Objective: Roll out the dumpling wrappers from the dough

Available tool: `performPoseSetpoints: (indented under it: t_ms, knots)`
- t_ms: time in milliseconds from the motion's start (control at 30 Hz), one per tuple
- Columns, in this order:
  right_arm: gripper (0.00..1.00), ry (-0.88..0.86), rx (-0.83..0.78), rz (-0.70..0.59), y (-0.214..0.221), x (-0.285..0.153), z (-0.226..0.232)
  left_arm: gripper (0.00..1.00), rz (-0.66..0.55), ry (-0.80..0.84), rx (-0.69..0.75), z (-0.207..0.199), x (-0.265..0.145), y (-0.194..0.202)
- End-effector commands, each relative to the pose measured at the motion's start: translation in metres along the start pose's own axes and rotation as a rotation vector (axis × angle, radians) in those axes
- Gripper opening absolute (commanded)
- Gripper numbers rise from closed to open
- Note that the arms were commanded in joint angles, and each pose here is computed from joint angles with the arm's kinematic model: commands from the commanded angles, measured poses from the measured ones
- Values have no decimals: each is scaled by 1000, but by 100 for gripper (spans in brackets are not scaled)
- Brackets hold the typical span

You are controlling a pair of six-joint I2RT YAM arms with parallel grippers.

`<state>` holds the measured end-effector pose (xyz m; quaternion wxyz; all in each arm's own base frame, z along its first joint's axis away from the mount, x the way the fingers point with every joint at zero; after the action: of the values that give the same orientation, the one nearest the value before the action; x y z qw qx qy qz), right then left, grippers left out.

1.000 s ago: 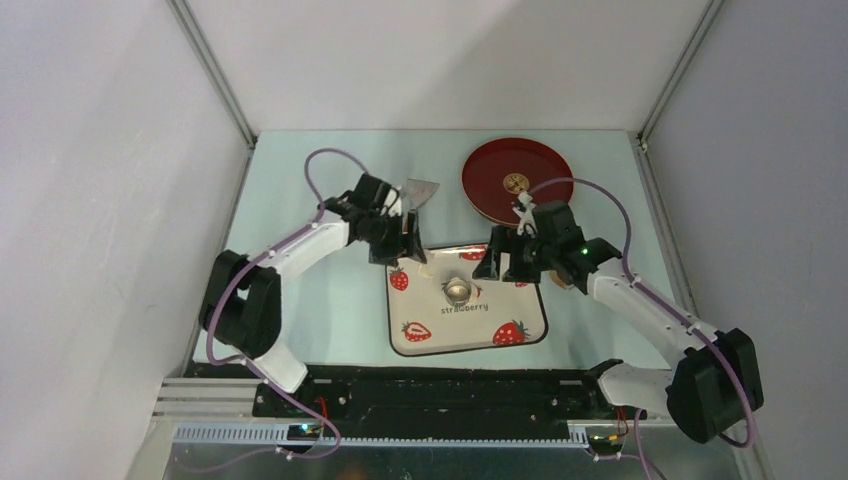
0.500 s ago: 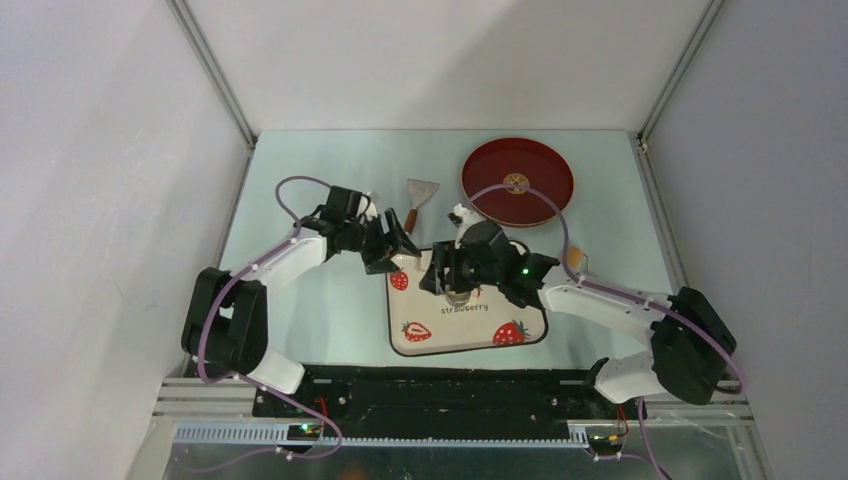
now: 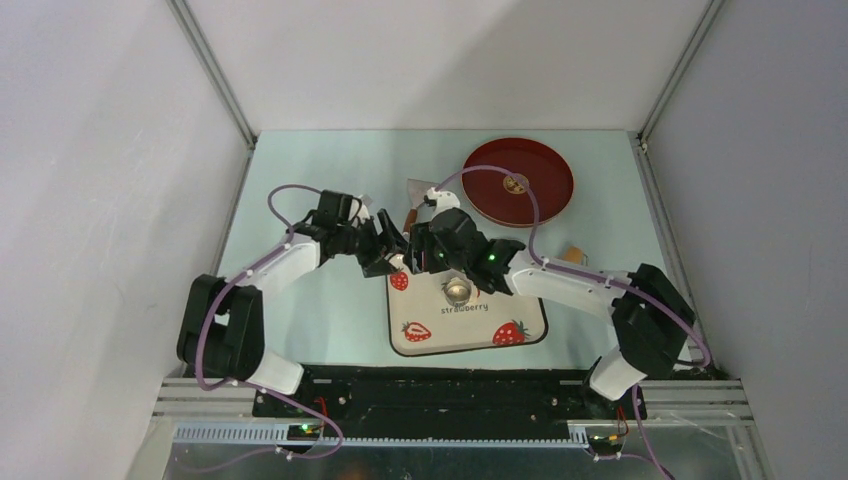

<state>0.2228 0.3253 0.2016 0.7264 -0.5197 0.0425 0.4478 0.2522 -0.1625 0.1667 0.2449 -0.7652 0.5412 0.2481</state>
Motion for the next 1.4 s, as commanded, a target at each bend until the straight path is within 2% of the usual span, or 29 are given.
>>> performPoseSetpoints:
  t_ms: [0, 233, 433, 600, 700, 967, 1033, 1100, 1200, 1367]
  knots:
    - [57, 23, -37, -66, -12, 10, 9, 78, -27, 78, 10, -14, -14, -1]
    - [51, 67, -77, -80, -3, 15, 11, 77, -33, 93, -13, -14, -16, -5]
    - [33, 107, -74, -103, -2, 21, 8, 77, -29, 106, -11, -15, -18, -2]
    - [28, 114, -79, -95, 0, 24, 6, 77, -33, 115, -7, -16, -20, -2]
    - [21, 115, -80, -78, 5, 28, 4, 77, -44, 122, -5, -18, -23, -3]
    - [15, 98, -75, -41, 12, 34, 3, 77, -65, 133, -17, -10, -33, -2]
    - [16, 85, -75, -22, 13, 35, 2, 78, -72, 132, -21, -7, -35, -3]
    - [22, 71, -71, 2, 17, 37, 2, 78, -85, 128, -20, -3, -37, -4]
    - [38, 38, -61, 29, 19, 40, 2, 79, -118, 113, -13, 3, -40, -6]
    - [53, -31, -27, 137, 24, 48, 3, 78, -198, 42, 21, 14, -47, -7]
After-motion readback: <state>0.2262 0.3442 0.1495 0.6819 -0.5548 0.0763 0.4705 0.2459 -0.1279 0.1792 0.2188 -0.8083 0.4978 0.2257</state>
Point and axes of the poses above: each gripper's point midway between its finger pads, its own x axis out along the fingers, its own z axis along the line the jaws close on, y = z × x, the point moved 8 cm from there along -x, back along the fingers, and after that the axes turned 3 degrees about x, right-handed, at the moved point
